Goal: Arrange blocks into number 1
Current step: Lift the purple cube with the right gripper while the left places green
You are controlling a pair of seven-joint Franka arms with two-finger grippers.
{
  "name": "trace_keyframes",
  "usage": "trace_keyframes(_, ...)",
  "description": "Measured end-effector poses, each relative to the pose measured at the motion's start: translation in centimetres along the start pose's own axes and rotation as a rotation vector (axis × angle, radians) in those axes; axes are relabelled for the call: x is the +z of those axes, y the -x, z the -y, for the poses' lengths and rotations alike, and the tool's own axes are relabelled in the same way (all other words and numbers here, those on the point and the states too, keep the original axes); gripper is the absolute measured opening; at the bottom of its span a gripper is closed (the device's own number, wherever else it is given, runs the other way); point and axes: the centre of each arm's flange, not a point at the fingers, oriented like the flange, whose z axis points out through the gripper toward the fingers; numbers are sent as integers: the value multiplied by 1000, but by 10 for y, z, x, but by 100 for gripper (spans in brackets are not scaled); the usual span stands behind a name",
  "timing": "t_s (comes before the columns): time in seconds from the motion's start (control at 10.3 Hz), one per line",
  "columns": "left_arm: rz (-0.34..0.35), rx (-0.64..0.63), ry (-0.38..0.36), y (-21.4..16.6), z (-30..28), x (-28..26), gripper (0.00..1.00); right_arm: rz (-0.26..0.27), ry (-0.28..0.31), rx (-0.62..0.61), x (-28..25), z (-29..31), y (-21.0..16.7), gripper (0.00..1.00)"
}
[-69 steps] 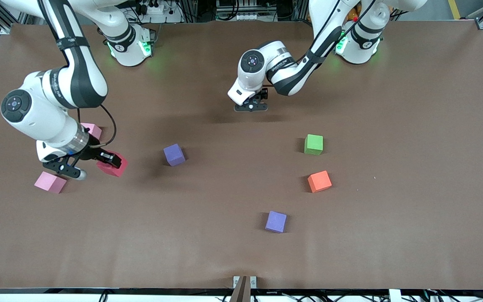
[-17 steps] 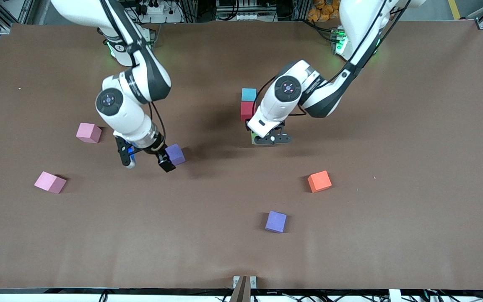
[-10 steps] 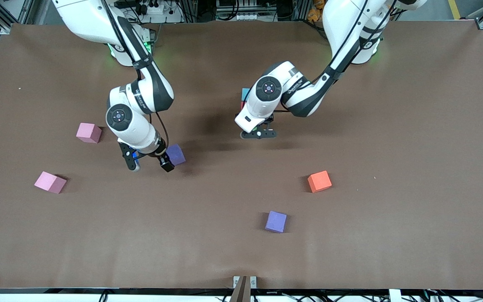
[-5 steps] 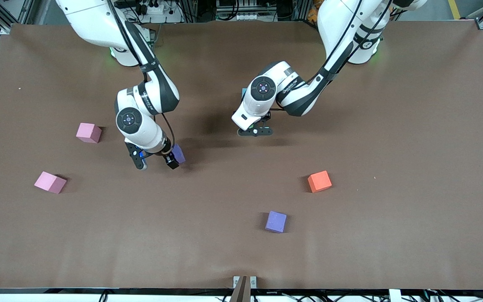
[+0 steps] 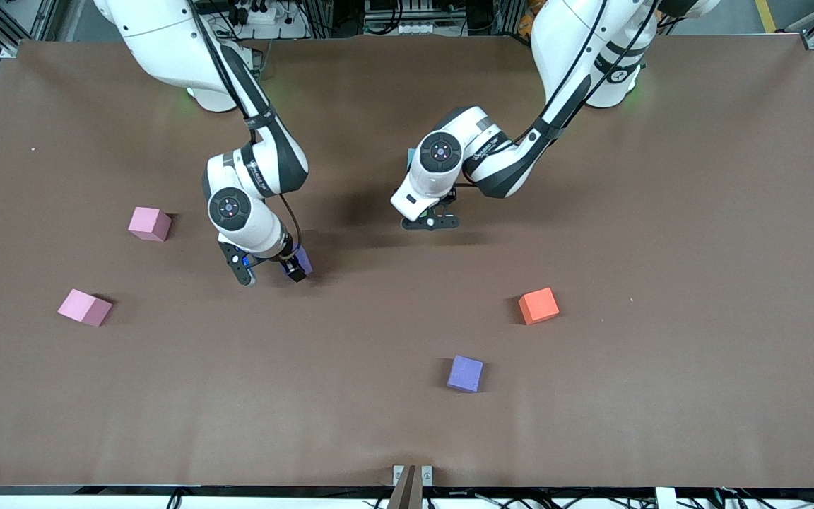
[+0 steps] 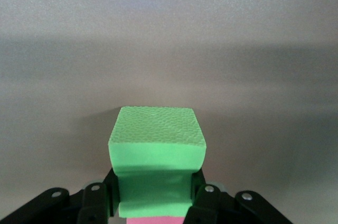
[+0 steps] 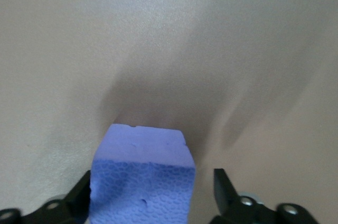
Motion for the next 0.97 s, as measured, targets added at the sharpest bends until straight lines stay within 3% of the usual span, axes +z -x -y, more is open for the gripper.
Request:
trace_keyframes(0.1, 0, 1, 0, 1, -1, 0, 53, 0, 1, 0, 0, 0, -1, 89)
trace_keyframes(0.29, -1, 2, -1, 1, -1, 0, 53, -2, -4, 1, -1, 0, -1, 59)
trace_keyframes(0.68, -1, 2, -1, 1, -1, 1, 53, -4, -55, -122, -33, 4, -14, 54)
trace_keyframes(0.97, -17, -36, 13, -5, -3, -9, 91, 4, -88, -346, -85, 0, -16, 54)
